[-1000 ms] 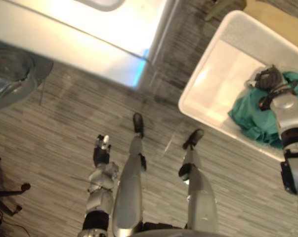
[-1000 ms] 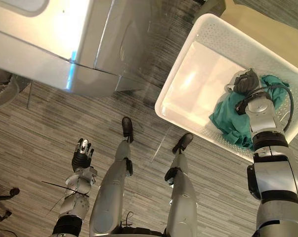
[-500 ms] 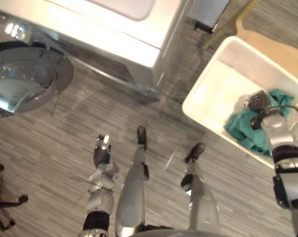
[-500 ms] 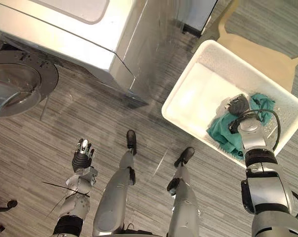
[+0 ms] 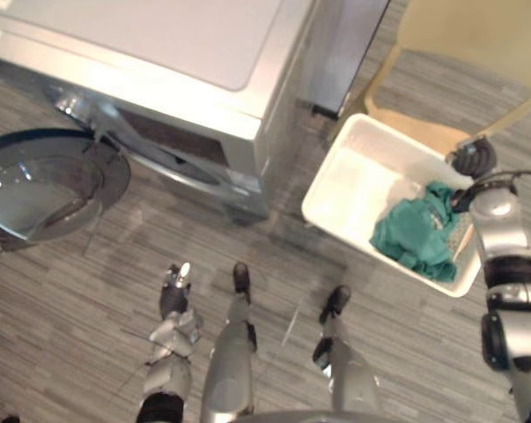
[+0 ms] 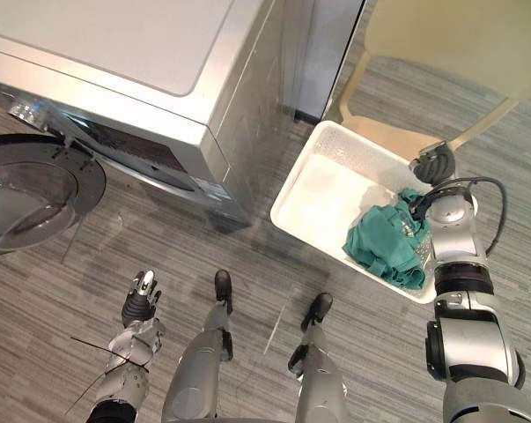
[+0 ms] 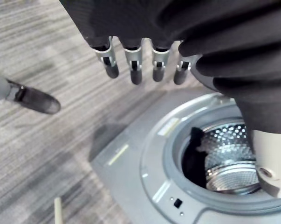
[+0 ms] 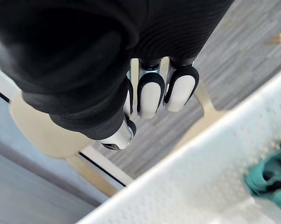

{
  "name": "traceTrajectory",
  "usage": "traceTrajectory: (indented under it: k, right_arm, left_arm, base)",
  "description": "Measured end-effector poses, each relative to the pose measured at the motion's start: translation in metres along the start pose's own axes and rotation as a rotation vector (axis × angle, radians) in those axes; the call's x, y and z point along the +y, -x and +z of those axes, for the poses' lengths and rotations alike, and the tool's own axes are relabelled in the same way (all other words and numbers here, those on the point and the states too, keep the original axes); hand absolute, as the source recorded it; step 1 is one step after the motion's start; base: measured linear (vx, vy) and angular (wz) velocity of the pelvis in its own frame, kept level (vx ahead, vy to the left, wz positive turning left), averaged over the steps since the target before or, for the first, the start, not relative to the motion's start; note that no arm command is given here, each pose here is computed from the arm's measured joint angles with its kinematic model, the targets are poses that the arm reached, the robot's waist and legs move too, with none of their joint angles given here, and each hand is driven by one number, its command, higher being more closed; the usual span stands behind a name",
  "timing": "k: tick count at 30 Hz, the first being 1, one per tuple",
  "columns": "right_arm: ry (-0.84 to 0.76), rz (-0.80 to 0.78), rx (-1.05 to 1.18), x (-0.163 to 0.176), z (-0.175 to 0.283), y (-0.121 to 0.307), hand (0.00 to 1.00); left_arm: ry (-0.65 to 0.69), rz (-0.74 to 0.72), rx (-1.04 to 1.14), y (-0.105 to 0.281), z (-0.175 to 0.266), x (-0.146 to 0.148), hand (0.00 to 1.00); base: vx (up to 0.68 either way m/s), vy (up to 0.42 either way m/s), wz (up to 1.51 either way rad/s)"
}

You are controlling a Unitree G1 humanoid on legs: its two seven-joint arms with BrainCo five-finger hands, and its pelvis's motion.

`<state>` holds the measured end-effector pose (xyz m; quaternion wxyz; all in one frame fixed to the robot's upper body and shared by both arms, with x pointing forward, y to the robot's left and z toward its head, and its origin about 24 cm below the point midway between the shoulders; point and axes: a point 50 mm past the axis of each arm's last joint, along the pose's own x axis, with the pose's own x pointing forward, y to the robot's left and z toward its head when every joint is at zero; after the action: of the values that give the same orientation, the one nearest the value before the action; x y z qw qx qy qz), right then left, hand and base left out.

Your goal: Pick up the laundry basket with both hands and put the clothes into the washing machine.

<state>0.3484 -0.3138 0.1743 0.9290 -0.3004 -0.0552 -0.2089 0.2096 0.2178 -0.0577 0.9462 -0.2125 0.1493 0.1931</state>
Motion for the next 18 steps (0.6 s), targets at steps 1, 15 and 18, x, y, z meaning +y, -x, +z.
traceTrajectory:
  k: [1,15,18]
  right_arm:
    - [-0.004,-0.004,0.001,0.002,-0.003,0.004,1.00]
    - [-0.036,0.075,0.133,0.033,-0.060,0.064,0.00]
    - [-0.035,0.153,0.227,0.046,-0.080,0.068,0.00]
  left_arm:
    - [-0.011,0.003,0.008,0.002,-0.002,0.003,0.00]
    - [-0.093,-0.013,0.041,0.024,-0.007,0.026,0.00]
    - [-0.094,-0.013,0.042,0.024,-0.008,0.026,0.00]
  base:
    - [0.00,0.000,0.00]
    - [0.03,-0.002,0.01]
    - [-0.02,-0.014,-0.06]
